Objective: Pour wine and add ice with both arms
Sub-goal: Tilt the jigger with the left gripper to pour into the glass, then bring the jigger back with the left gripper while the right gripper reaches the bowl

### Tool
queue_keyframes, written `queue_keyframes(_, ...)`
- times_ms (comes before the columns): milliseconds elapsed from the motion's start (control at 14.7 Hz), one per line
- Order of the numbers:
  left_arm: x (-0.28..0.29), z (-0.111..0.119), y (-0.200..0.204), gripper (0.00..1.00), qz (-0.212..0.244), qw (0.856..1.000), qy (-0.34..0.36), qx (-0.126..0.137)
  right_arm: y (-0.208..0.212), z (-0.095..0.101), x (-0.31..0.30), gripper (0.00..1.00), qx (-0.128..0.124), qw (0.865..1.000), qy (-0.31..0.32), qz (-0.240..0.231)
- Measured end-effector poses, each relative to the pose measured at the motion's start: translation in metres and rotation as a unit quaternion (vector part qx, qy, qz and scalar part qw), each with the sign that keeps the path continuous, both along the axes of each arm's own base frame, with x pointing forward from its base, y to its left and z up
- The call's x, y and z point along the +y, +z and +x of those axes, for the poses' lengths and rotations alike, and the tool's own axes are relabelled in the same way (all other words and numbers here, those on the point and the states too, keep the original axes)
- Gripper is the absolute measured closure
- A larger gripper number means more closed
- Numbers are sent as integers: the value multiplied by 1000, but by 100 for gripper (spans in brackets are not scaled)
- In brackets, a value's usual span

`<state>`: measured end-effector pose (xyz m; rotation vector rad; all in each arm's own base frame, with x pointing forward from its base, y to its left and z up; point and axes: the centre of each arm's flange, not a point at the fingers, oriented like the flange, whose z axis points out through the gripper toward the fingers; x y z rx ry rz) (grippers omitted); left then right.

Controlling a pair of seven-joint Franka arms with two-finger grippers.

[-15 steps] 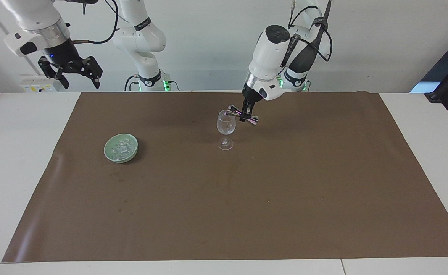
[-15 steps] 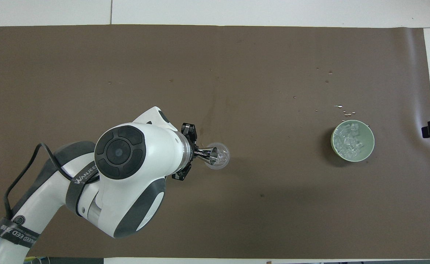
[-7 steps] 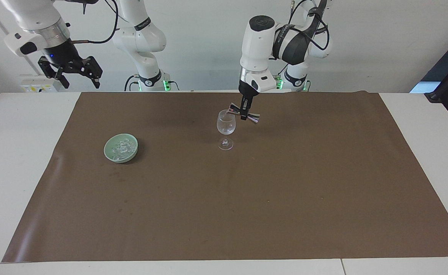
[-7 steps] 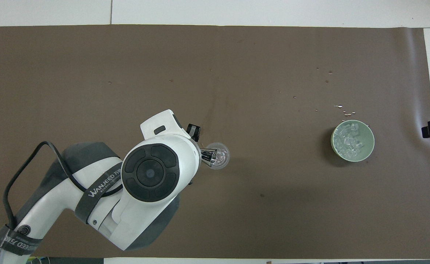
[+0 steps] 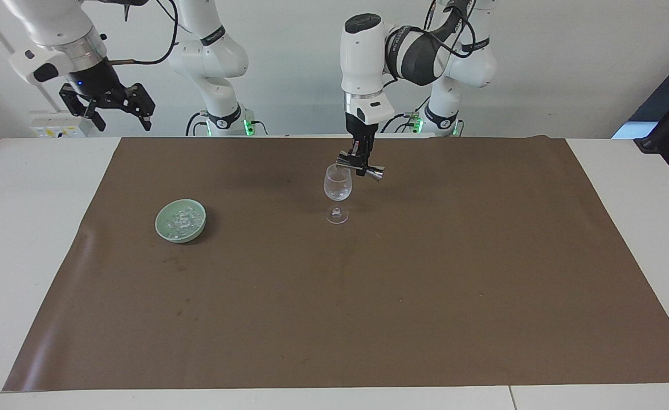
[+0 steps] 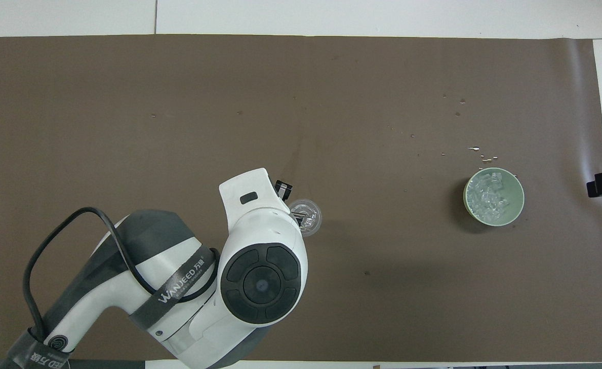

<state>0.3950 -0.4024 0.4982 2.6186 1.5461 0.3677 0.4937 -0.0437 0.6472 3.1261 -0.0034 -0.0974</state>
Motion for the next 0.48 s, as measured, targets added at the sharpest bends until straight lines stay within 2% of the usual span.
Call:
queue_keyframes(205,-3,-3,1,78,21,999,-2,-26,-28,3,3,0,-8,1000,4,-1)
queue_keyframes(477,-9,-8,3,78,30,998,9,-53,-99,8,8,0,-15,1000,7,15)
